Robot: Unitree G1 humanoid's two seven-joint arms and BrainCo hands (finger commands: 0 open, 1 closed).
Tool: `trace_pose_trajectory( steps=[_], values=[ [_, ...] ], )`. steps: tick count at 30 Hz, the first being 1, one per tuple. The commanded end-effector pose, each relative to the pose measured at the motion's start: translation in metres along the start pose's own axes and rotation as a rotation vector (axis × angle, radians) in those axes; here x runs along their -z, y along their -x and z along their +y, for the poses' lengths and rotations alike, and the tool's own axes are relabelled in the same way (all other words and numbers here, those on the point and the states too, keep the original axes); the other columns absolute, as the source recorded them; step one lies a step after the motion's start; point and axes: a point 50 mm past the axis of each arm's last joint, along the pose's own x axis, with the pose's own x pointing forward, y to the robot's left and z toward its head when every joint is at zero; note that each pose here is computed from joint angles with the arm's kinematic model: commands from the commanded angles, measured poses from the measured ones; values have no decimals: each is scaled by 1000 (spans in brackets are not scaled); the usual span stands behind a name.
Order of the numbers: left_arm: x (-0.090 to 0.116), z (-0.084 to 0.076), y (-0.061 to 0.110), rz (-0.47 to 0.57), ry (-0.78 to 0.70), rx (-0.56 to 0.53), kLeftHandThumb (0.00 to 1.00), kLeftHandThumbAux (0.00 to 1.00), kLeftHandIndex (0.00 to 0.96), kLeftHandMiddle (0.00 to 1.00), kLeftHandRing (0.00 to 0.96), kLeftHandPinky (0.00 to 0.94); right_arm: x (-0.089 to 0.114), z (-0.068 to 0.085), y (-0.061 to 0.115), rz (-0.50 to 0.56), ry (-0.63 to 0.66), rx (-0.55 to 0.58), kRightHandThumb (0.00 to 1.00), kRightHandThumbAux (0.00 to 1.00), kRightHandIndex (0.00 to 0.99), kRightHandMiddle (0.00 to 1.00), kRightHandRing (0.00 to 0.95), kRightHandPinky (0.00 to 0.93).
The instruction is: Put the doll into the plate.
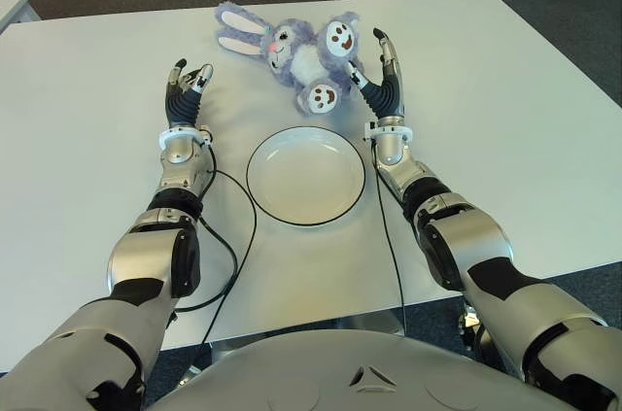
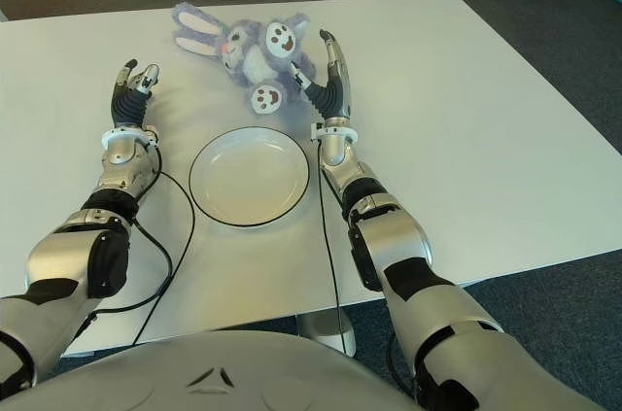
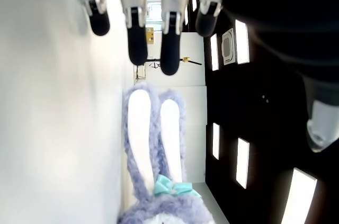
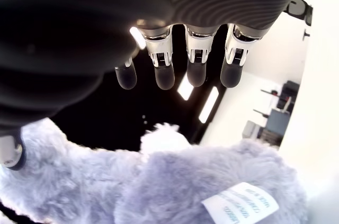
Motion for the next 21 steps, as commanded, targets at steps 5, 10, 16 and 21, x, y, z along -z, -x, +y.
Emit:
trace_pose_trajectory(
  steps=[5, 10, 16, 21],
  values=[
    [48, 5, 25, 200, -31, -25, 0, 471, 96, 253, 195, 0, 13, 1, 17, 32, -13, -25, 250, 381, 0, 0, 0, 0],
    [48, 4, 24, 204, -26, -26, 0, 464, 103, 267, 205, 0, 11, 0, 17, 16, -25, -25, 242, 370, 0, 0, 0, 0],
    [49, 4, 25, 204, -25, -25, 0, 454, 104, 269, 210, 4, 8, 0, 17, -11, -33, -32, 240, 351, 0, 0, 0, 0],
    [49, 4, 25, 204, -26, -25, 0, 456, 99, 263, 210, 11, 7, 1, 16, -21, -44, -39, 248, 340, 0, 0, 0, 0]
  ],
)
